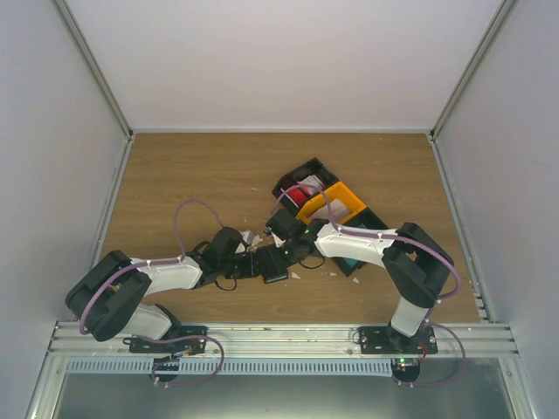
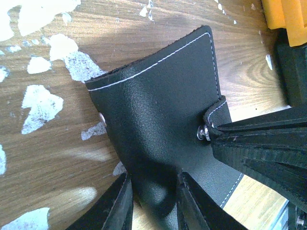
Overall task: Put the credit cards into the card holder
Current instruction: Close the card holder at the center of the board, then reset both arms
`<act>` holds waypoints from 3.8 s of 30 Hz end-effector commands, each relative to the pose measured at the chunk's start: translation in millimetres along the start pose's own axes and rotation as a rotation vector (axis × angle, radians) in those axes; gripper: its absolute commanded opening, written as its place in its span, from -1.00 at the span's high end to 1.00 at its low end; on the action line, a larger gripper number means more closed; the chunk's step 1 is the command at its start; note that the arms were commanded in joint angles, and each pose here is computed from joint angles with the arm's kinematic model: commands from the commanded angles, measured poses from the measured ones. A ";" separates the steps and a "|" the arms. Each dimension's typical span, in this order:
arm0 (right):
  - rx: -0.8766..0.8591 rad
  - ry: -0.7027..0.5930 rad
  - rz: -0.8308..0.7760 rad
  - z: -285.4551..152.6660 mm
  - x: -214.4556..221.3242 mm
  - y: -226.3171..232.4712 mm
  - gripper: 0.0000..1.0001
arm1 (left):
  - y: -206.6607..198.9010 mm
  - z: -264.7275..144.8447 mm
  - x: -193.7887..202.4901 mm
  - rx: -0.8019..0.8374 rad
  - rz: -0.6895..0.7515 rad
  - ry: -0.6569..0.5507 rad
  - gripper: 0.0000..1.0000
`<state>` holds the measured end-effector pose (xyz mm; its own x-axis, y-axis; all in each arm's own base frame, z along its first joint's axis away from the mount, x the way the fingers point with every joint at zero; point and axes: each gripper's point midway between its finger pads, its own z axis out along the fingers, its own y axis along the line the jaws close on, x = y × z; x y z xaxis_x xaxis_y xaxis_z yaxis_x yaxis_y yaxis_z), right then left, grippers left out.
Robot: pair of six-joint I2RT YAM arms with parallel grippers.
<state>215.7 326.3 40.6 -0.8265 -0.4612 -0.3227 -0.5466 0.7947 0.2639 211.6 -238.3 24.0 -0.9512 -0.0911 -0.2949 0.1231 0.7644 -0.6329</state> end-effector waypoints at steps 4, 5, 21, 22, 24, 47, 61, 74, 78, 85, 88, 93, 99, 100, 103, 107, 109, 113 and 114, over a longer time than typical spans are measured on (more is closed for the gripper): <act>0.076 0.029 0.036 5.9 1.7 -6.6 0.81 | 2.7 0.5 3.7 -0.028 0.017 0.007 0.45; 0.082 0.028 0.036 5.2 0.8 -7.3 0.78 | 2.6 0.4 3.3 -0.028 0.017 0.006 0.45; 0.111 0.034 0.032 8.9 0.4 -8.7 0.86 | 3.7 2.2 4.3 -0.031 0.016 0.012 0.45; 0.110 0.036 0.029 9.4 1.0 -8.2 0.88 | 3.9 2.3 4.5 -0.032 0.015 0.013 0.45; 0.109 0.039 0.028 10.0 1.7 -7.7 0.94 | 3.7 2.3 4.1 -0.031 0.015 0.011 0.45; 0.066 0.188 0.027 42.7 59.7 -2.5 0.99 | -2.4 3.1 -1.2 -0.017 0.024 0.003 0.54; 0.188 0.298 0.036 43.7 79.3 -23.1 0.99 | -1.3 5.5 -0.6 -0.018 0.021 0.008 0.59; 0.045 -0.004 0.036 -22.4 -14.2 19.7 0.56 | -14.2 -12.4 -15.7 0.000 0.017 -0.064 0.31; 0.021 -0.128 0.059 -59.8 -36.6 16.2 0.25 | -18.9 -30.7 -29.9 -0.019 0.027 -0.134 0.09; 0.194 -0.309 0.151 -106.0 -46.3 -39.3 -0.14 | -37.7 -69.9 -61.9 -0.024 0.104 -0.260 -0.29; 0.260 -0.420 0.131 -133.4 -49.0 -53.4 -0.21 | -66.5 -99.8 -86.0 0.008 0.210 -0.363 -0.70; 0.348 -0.592 0.166 -202.4 -49.3 -70.2 -0.43 | -114.9 -170.9 -131.7 0.003 0.342 -0.584 -0.98; 0.441 -0.782 0.272 -290.8 -22.7 -95.2 -0.94 | -129.9 -235.5 -154.2 -0.084 0.358 -0.741 -0.98; 0.453 -0.816 0.289 -305.3 -16.1 -99.7 -0.98 | -133.3 -247.9 -155.1 -0.082 0.359 -0.770 -0.98; 0.455 -0.916 0.342 -343.6 0.2 -107.8 -0.99 | -138.5 -280.2 -151.8 -0.077 0.377 -0.844 -0.98; 0.456 -1.014 0.416 -381.7 23.4 -119.3 -0.99 | -135.2 -323.0 -141.9 -0.107 0.409 -0.945 -0.98; 0.440 -1.037 0.445 -392.4 37.2 -123.5 -0.99 | -122.2 -337.6 -134.2 -0.158 0.396 -0.969 -0.98; 0.399 -1.095 0.509 -406.4 63.1 -132.5 -0.99 | -100.3 -355.9 -117.9 -0.221 0.389 -1.009 -0.98; 0.392 -1.112 0.521 -410.2 67.7 -134.5 -0.99 | -97.0 -359.4 -114.7 -0.224 0.389 -1.020 -0.98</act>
<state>190.0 55.6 358.4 -0.3052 0.2932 -0.9060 -0.0432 0.9462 0.3207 217.0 -102.4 382.1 -0.2073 -0.2605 -0.9430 0.3010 0.9001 -0.3149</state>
